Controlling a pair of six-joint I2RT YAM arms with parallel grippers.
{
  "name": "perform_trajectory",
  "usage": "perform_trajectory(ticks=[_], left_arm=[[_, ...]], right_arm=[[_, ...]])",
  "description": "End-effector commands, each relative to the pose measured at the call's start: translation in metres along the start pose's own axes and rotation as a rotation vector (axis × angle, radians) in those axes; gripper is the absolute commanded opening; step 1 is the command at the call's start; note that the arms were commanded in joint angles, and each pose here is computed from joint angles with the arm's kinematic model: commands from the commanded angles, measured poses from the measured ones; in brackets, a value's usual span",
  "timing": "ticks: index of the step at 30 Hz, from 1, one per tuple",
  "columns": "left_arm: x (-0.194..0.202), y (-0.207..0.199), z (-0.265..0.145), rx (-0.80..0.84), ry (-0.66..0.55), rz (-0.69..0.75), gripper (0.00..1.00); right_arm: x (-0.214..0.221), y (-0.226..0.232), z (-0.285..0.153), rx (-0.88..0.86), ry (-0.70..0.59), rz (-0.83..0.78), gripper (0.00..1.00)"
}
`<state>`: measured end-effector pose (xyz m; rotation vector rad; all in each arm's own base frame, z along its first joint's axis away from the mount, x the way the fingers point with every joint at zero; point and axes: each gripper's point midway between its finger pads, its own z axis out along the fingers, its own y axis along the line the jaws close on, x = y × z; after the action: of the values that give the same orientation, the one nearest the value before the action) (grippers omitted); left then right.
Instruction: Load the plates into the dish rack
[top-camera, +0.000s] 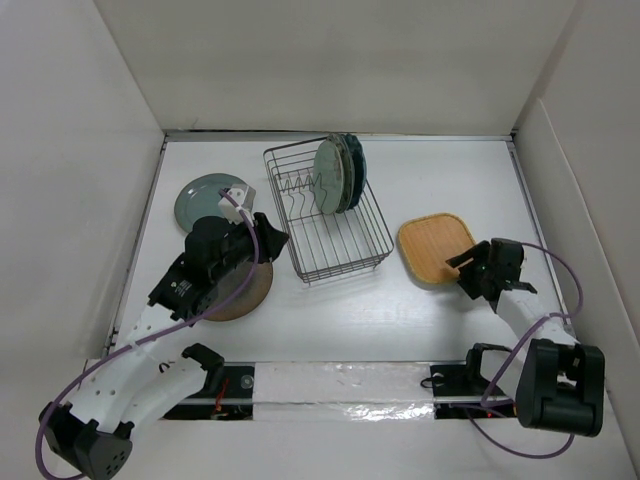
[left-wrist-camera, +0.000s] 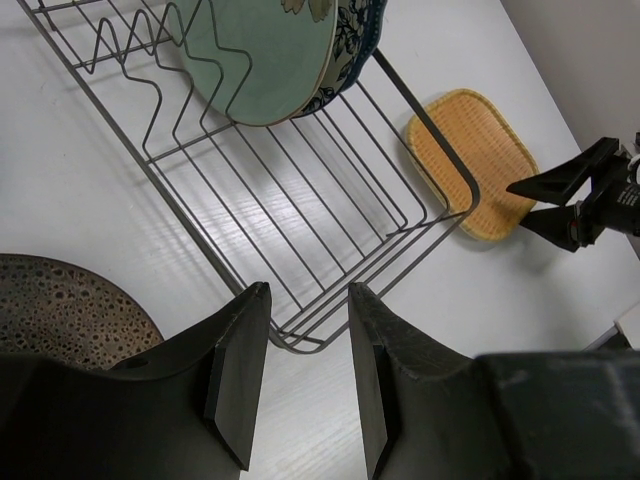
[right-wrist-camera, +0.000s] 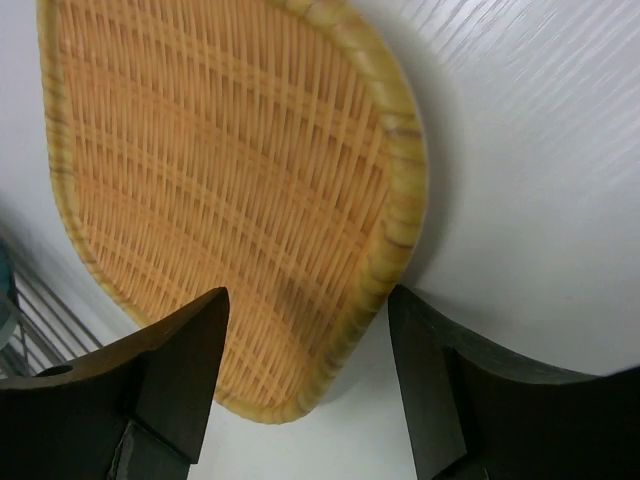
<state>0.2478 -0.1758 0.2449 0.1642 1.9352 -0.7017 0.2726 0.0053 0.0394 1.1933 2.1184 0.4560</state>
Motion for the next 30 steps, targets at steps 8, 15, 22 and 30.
perform_trajectory(ticks=[8, 15, 22, 30], left_arm=[[-0.027, -0.008, -0.006, 0.011, -0.082, 0.021, 0.34], [-0.029, -0.006, -0.006, 0.000, -0.091, 0.022, 0.34], [-0.027, -0.003, -0.003, -0.014, -0.082, 0.024, 0.34], [-0.029, 0.001, -0.002, -0.025, -0.089, 0.018, 0.34]], right_arm=[[0.005, 0.018, 0.017, -0.095, 0.043, 0.045, 0.66], [-0.010, 0.016, 0.027, -0.087, -0.010, 0.072, 0.30], [-0.036, 0.022, 0.021, -0.126, -0.129, 0.053, 0.00], [-0.132, 0.112, -0.095, -0.328, -0.566, -0.109, 0.00]])
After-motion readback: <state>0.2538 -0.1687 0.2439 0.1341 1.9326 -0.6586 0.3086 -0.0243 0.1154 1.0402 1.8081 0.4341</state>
